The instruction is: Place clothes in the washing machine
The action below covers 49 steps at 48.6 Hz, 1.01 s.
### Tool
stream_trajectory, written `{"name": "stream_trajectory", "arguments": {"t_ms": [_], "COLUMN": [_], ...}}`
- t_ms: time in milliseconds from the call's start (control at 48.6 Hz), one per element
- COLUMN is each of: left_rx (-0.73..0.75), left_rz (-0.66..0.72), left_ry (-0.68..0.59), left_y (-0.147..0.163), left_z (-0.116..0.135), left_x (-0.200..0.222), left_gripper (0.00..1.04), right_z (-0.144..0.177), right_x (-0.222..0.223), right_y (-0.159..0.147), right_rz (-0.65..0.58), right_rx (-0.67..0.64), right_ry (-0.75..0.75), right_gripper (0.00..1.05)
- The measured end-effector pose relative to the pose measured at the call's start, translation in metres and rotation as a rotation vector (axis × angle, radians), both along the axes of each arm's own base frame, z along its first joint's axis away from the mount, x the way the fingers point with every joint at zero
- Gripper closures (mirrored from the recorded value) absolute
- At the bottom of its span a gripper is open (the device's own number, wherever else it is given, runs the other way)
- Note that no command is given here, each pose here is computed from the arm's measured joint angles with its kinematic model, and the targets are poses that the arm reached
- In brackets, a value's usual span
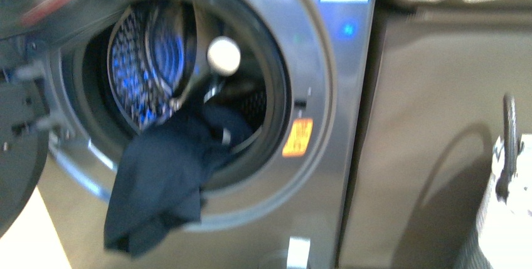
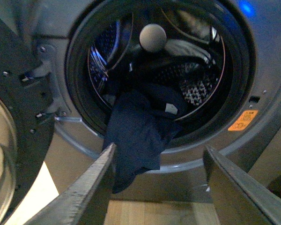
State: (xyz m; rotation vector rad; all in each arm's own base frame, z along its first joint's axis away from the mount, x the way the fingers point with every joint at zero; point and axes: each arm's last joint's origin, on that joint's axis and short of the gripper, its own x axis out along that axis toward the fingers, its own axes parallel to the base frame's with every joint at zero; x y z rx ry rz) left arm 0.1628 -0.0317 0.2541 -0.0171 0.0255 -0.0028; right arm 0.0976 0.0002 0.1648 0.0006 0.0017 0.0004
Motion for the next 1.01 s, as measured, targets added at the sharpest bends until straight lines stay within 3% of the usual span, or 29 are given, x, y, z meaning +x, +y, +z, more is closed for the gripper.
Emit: {"name": "stream_trajectory", "arguments": {"t_ms": [123,308,1008], "left_rx": [-0.002,0.010,0.010], "left_rz": [-0.010,-0.003,0.001], "left_ry": [-0.050,-0.011,-0.026], "left_y": [0.008,0.016,0.031], "left_z": [-0.009,-0.038,-0.075], "left_x": [-0.015,-0.023,-0.047], "left_gripper": [0.71,1.02,1.01], "right_z": [0.000,0.000,0.000], "right_x": [0.000,0.000,0.000], "right_y": [0.000,0.000,0.000], "right_rz": [0.000,0.000,0.000], "right_rx": [0.000,0.000,0.000], "right_ry": [0.000,0.000,0.000], "right_gripper": [0.08,0.08,0.08]}}
